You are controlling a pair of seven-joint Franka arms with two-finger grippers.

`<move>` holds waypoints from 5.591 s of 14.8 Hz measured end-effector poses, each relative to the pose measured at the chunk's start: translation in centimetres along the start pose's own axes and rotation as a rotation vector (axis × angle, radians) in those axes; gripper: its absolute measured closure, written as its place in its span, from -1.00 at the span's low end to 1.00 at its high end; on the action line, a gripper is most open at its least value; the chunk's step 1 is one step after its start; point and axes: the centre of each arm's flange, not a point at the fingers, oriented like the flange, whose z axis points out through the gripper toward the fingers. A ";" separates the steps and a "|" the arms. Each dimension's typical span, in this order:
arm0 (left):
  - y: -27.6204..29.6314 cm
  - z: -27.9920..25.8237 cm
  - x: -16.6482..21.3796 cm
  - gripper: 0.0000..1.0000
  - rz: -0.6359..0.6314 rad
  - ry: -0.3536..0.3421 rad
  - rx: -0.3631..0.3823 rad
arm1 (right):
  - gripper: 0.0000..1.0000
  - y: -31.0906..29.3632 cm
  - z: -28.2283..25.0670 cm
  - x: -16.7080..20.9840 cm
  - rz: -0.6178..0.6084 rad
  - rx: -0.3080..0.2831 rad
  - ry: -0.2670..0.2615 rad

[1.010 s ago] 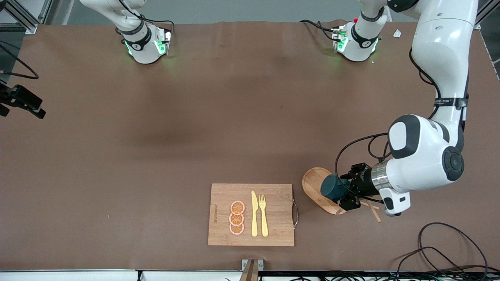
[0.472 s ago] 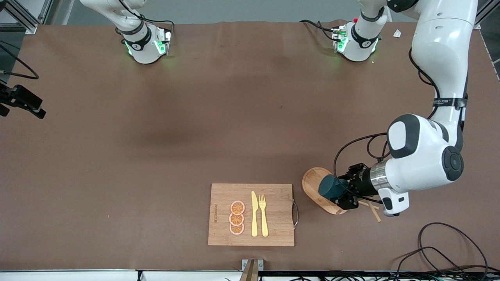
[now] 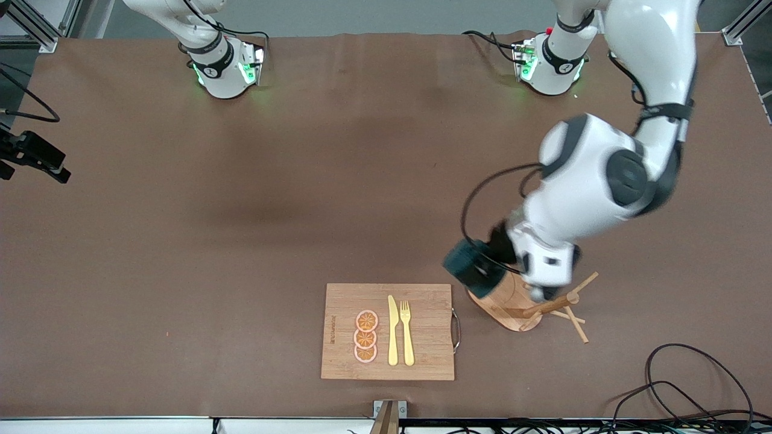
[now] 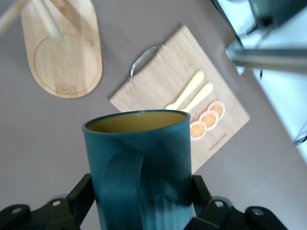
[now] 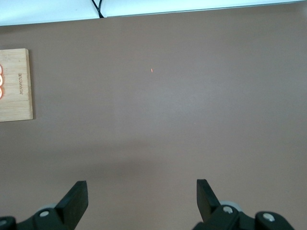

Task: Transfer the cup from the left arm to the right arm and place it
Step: 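Lift the teal mug off the stand with the left gripper, then lower the teal mug onto the table and open the left gripper, then raise the left gripper away while the right gripper approaches the mug, then grasp the teal mug with the right gripper while the left gripper withdraws, then carry the teal mug with the right gripper away from the cutting board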

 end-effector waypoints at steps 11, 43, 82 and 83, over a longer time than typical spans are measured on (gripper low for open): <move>0.0 25.7 -30.4 -0.72 0.589 0.615 0.181 | -1.00 0.0 0.0 0.0 0.000 0.000 0.000; 1.4 -1.0 -32.5 -1.00 0.239 0.475 0.168 | -1.00 -8.4 18.2 3.9 -0.013 0.097 -0.265; -23.3 -25.8 6.2 -1.00 0.728 0.063 0.320 | 0.91 -39.4 38.8 -8.1 0.383 -0.031 -0.242; -23.2 -25.8 6.1 -1.00 0.732 0.066 0.326 | 0.91 -37.7 37.6 -6.6 0.339 -0.022 -0.241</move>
